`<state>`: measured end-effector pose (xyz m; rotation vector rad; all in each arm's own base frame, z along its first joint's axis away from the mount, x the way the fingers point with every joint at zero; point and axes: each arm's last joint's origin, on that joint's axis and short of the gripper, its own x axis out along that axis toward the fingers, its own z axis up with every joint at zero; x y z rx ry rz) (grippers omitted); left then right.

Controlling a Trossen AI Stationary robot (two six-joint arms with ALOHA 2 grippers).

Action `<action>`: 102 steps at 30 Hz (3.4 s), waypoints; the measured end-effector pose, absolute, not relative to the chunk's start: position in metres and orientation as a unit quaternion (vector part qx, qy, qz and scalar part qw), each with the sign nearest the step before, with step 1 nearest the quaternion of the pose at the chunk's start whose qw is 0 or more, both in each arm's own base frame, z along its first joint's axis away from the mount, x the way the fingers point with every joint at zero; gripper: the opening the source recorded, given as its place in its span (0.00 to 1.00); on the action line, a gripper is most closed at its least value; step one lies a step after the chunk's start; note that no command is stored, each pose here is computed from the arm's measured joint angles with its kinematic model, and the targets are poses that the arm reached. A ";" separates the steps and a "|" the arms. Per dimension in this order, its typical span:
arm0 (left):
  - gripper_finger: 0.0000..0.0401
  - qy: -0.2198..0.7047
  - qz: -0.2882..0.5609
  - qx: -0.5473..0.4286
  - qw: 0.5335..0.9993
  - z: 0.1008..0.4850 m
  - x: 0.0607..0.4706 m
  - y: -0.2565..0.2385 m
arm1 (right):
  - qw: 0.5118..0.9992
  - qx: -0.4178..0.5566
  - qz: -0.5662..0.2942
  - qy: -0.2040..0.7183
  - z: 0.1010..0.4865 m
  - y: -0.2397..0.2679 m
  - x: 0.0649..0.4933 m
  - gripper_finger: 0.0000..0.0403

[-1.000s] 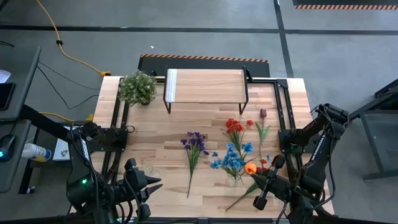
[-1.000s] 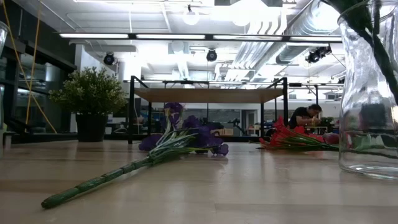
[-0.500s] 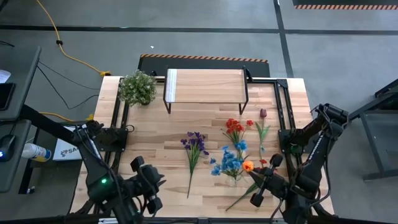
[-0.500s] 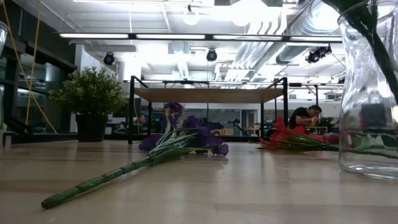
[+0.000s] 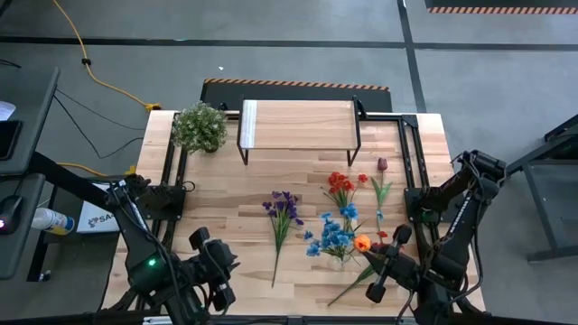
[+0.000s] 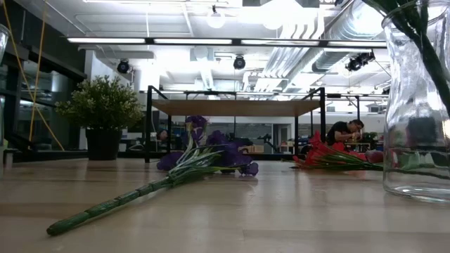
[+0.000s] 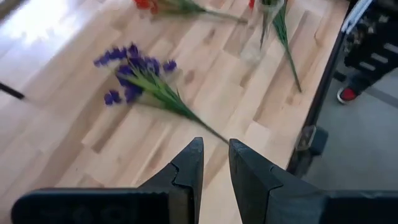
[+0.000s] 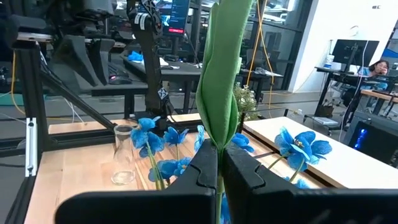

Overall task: Pick and place flowers into a vace then onto a shelf
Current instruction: Put the light orange flower into the right transparent vase

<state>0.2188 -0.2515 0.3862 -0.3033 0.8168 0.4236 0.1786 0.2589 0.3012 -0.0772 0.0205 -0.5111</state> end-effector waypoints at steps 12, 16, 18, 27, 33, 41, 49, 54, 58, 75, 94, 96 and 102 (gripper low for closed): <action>0.28 0.501 0.224 -0.260 0.795 0.369 0.214 -0.258 | 0.968 -0.034 -0.249 0.009 0.302 0.261 0.177 0.00; 0.28 0.526 0.249 -0.268 0.768 0.354 0.211 -0.260 | 0.968 -0.038 -0.249 0.010 0.302 0.261 0.177 0.00; 0.28 0.527 0.264 -0.267 0.763 0.347 0.211 -0.261 | 0.968 -0.041 -0.249 0.011 0.302 0.261 0.177 0.00; 0.28 0.517 0.279 -0.266 0.764 0.337 0.212 -0.261 | 0.968 -0.035 -0.248 0.010 0.299 0.260 0.176 0.00; 0.28 0.504 0.279 -0.269 0.772 0.337 0.214 -0.261 | 0.969 -0.034 -0.245 0.012 0.299 0.260 0.176 0.00; 0.28 0.497 0.277 -0.272 0.776 0.338 0.214 -0.262 | 0.972 -0.019 -0.234 0.018 0.298 0.261 0.177 0.00; 0.28 0.498 0.285 -0.277 0.771 0.326 0.215 -0.263 | 0.976 -0.004 -0.217 0.029 0.297 0.262 0.177 0.00; 0.28 0.515 0.288 -0.292 0.752 0.313 0.216 -0.267 | 0.976 0.000 -0.216 0.028 0.297 0.262 0.177 0.02; 0.28 0.511 0.295 -0.283 0.756 0.305 0.216 -0.266 | 0.977 0.002 -0.213 0.031 0.297 0.262 0.177 0.06; 0.28 0.516 0.319 -0.244 0.757 0.294 0.210 -0.261 | 0.979 0.006 -0.200 0.039 0.298 0.264 0.178 0.16; 0.28 0.511 0.305 -0.244 0.765 0.297 0.210 -0.261 | 0.986 -0.003 -0.162 0.045 0.306 0.274 0.172 0.30; 0.28 0.511 0.304 -0.246 0.766 0.297 0.211 -0.261 | 0.987 -0.002 -0.156 0.045 0.308 0.275 0.169 0.31; 0.28 0.509 0.302 -0.246 0.768 0.297 0.211 -0.262 | 0.988 0.000 -0.149 0.042 0.310 0.276 0.162 0.35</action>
